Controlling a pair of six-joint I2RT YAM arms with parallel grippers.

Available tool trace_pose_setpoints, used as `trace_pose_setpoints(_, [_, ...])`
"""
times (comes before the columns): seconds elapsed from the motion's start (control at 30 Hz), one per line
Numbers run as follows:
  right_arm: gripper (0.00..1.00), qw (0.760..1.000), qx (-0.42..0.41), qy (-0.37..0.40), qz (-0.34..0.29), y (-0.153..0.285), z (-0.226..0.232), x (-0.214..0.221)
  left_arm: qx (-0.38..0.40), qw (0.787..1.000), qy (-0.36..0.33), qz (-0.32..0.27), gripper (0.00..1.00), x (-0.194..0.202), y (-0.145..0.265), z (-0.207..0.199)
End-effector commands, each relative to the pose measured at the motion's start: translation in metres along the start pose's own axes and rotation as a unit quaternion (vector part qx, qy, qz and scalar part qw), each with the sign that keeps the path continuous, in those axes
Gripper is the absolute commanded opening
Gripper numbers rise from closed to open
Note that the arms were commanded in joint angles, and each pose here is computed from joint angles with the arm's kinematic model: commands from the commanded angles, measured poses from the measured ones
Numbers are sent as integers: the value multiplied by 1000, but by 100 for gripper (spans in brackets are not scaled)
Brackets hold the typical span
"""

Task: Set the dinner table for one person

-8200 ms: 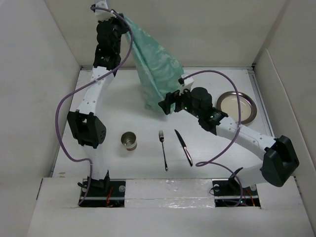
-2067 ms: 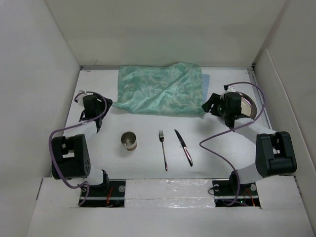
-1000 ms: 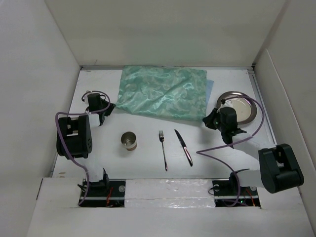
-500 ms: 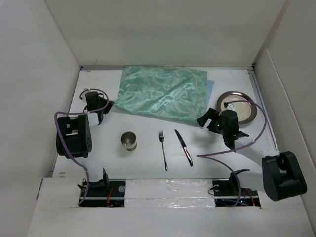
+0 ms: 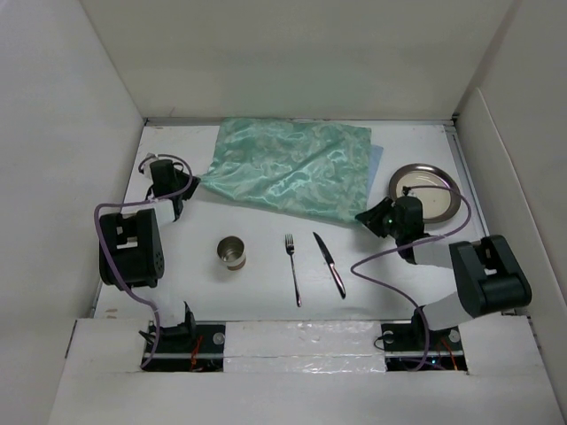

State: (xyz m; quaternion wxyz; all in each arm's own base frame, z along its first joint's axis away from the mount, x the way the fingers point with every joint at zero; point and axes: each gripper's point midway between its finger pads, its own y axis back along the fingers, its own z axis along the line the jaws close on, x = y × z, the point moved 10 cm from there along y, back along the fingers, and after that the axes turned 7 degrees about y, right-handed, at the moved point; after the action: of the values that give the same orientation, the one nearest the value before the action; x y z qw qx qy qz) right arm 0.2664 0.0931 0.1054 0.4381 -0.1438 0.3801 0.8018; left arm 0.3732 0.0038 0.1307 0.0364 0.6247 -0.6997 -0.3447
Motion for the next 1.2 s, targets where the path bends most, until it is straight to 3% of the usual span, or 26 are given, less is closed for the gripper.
trace_pose_setpoints(0.0, [14,999,-25,-13,-25,-18,1,-11,33,998,-24,-56,0,-27,14,-30])
trace_pose_setpoints(0.1, [0,999,-23,8,-37,-22,1,-16,26,996,-42,-72,0,-35,18,-40])
trace_pose_setpoints(0.2, [0,997,6,58,-57,-20,12,-30,16,991,-60,-115,0,-48,30,-49])
trace_pose_setpoints(0.23, [0,992,22,81,-94,-17,24,-45,14,990,-67,-124,0,-53,37,-55])
trace_pose_setpoints(0.33, [2,981,84,134,-116,-7,32,-42,-3,983,-93,-156,0,-64,52,-57])
trace_pose_setpoints(0.4, [29,977,99,149,-118,7,32,-36,-6,983,-98,-155,0,-63,57,-55])
trace_pose_setpoints(0.47, [62,978,84,160,-105,19,26,-23,2,985,-95,-145,0,-59,62,-54])
trace_pose_setpoints(0.67, [90,987,15,154,-40,41,27,5,32,991,-72,-109,0,-46,75,-51])
trace_pose_setpoints(0.9, [89,992,-54,109,-24,40,47,20,53,991,-77,-91,0,-40,79,-56])
trace_pose_setpoints(1.17, [85,994,-69,40,73,-13,33,58,61,992,-77,-79,0,-36,77,-53])
